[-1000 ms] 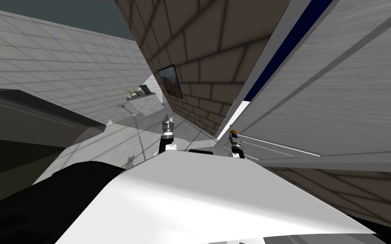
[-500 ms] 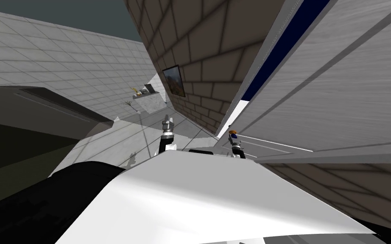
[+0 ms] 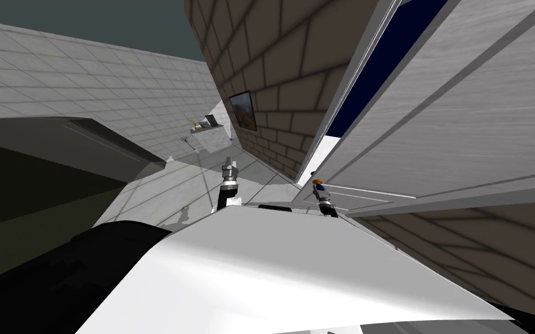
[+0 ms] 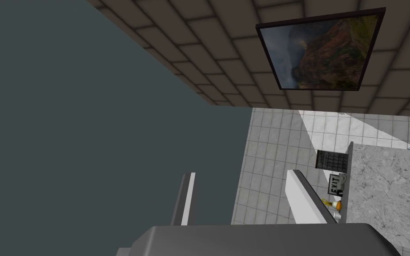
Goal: Pull the door open
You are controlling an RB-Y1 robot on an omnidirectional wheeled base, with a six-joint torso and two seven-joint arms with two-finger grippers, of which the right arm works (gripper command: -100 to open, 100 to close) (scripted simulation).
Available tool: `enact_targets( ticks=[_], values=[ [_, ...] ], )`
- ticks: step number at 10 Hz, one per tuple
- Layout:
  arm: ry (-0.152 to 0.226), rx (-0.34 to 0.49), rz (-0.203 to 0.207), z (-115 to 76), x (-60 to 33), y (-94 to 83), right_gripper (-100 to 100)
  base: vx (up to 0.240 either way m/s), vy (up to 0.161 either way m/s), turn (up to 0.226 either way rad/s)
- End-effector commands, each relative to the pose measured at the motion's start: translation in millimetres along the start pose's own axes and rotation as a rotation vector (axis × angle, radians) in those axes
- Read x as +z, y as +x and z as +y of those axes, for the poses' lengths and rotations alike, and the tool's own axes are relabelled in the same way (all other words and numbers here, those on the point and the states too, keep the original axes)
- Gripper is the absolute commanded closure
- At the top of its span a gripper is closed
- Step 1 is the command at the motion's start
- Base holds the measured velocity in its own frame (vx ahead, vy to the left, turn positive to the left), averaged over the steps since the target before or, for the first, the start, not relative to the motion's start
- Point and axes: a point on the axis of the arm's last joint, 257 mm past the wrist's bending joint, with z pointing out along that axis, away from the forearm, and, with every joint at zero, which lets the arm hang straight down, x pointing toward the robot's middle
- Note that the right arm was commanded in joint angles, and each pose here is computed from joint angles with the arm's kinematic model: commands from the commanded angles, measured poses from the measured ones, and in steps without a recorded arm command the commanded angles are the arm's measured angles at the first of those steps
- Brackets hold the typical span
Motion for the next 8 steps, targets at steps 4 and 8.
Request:
enact_targets(
  ticks=[4,8],
  values=[
    [0.06,-0.001,0.001,-1.4,-18.3,-1.1,100,-0.175,-0.053,0.089],
    [0.127,0.002,0.006,-2.8,-37.1,0.8,100,-0.217,-0.067,0.111]
  ],
)
